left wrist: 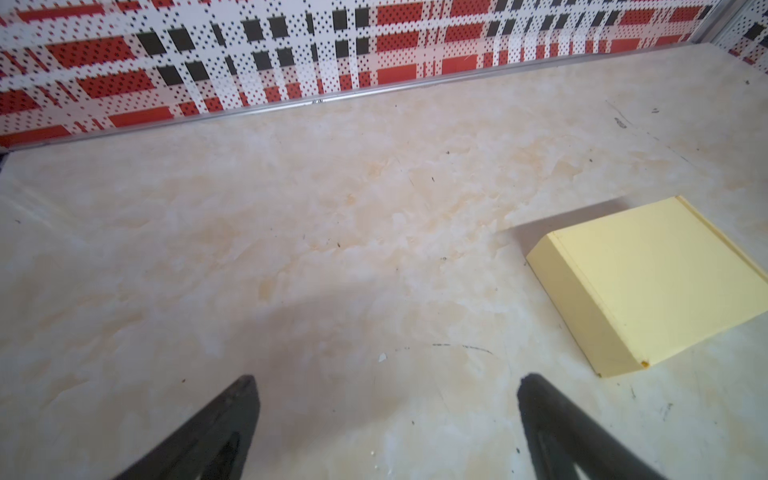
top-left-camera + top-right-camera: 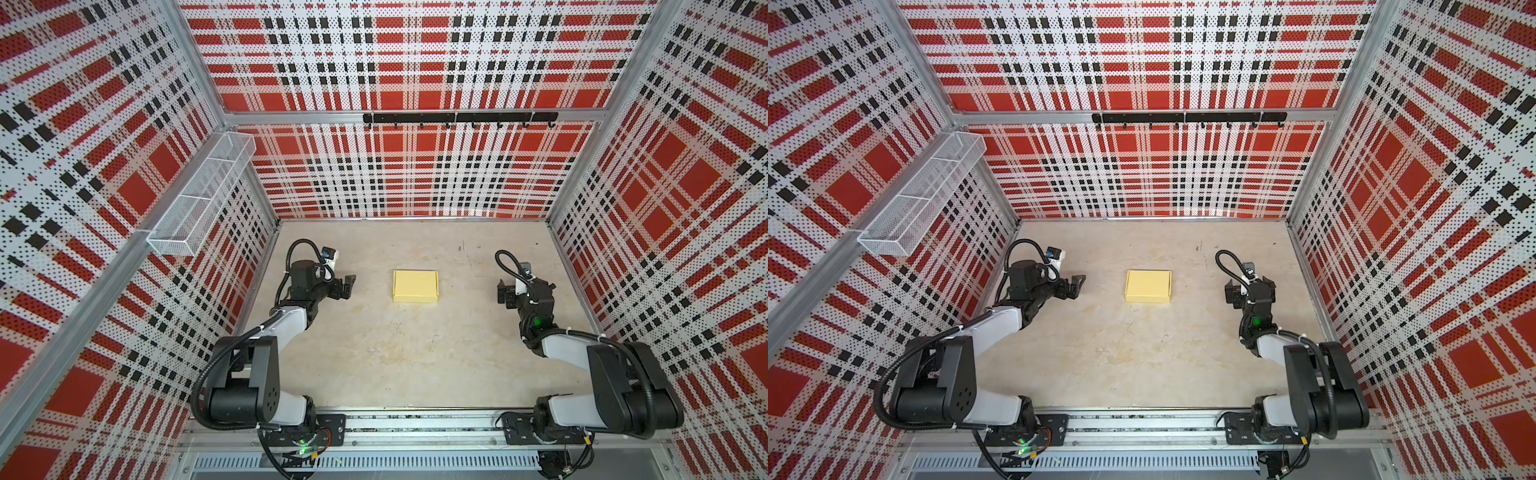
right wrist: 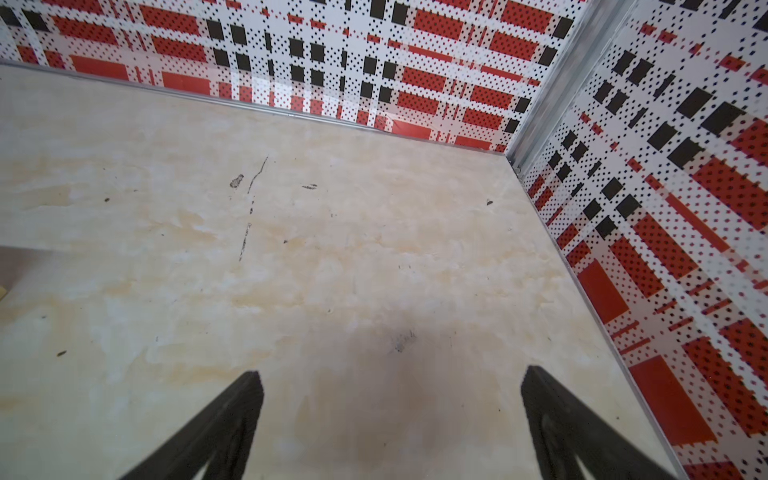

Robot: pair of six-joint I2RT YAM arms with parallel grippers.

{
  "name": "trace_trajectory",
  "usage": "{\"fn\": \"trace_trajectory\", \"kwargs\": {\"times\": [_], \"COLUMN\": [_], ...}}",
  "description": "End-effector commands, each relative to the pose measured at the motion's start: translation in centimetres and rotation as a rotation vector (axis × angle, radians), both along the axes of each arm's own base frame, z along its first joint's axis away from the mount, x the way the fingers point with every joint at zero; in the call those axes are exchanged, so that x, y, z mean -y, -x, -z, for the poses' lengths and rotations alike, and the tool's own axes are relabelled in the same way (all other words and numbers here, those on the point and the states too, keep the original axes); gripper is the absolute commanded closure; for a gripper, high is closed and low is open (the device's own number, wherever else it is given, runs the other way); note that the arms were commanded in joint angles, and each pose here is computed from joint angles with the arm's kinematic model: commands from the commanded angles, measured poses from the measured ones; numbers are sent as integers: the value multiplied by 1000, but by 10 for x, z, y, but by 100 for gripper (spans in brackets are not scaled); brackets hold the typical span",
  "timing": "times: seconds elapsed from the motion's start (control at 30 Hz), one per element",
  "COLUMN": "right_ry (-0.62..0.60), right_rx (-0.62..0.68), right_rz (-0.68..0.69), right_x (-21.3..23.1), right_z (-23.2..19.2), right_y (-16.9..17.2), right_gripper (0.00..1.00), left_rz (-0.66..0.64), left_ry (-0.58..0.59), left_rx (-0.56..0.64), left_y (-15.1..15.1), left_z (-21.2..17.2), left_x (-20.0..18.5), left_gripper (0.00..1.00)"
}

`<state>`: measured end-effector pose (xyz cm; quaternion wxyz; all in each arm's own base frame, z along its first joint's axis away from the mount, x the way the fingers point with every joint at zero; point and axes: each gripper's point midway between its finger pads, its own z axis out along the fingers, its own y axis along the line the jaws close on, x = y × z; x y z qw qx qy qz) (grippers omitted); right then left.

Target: Fold the paper box

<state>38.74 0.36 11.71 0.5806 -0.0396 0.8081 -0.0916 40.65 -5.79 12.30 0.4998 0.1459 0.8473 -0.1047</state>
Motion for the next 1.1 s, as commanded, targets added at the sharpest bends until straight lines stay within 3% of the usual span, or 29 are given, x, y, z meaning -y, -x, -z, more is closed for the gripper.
{"fn": "trace_trajectory", "kwargs": {"times": [0.0, 0.2, 0.3, 0.37, 0.57, 1.07], "right_ry": [-51, -60, -66, -76, -110, -106], "right_rx": [122, 166, 146, 80, 89, 93], "right_rz": [-19, -6, 87, 133, 115, 117], "right_x": [-5, -2, 12, 20, 23, 24], "right_z": [-14, -2, 0, 6, 6, 5], "right_y": [-6, -4, -10, -16, -17, -17], "right_gripper": [0, 0, 0, 0, 0, 0], "left_rz": [-18, -8, -12, -35, -185, -219], "left_ry": [2, 9, 5, -8, -28, 3], "left_rx": [141, 238, 287, 292, 267, 282], "left_y": [-13, 3, 10, 11, 8, 0], "left_z": [-23, -13, -9, -9, 4, 5], "left_x": [1, 2, 2, -1, -25, -31], "left_gripper": [1, 1, 1, 1, 1, 1]}}
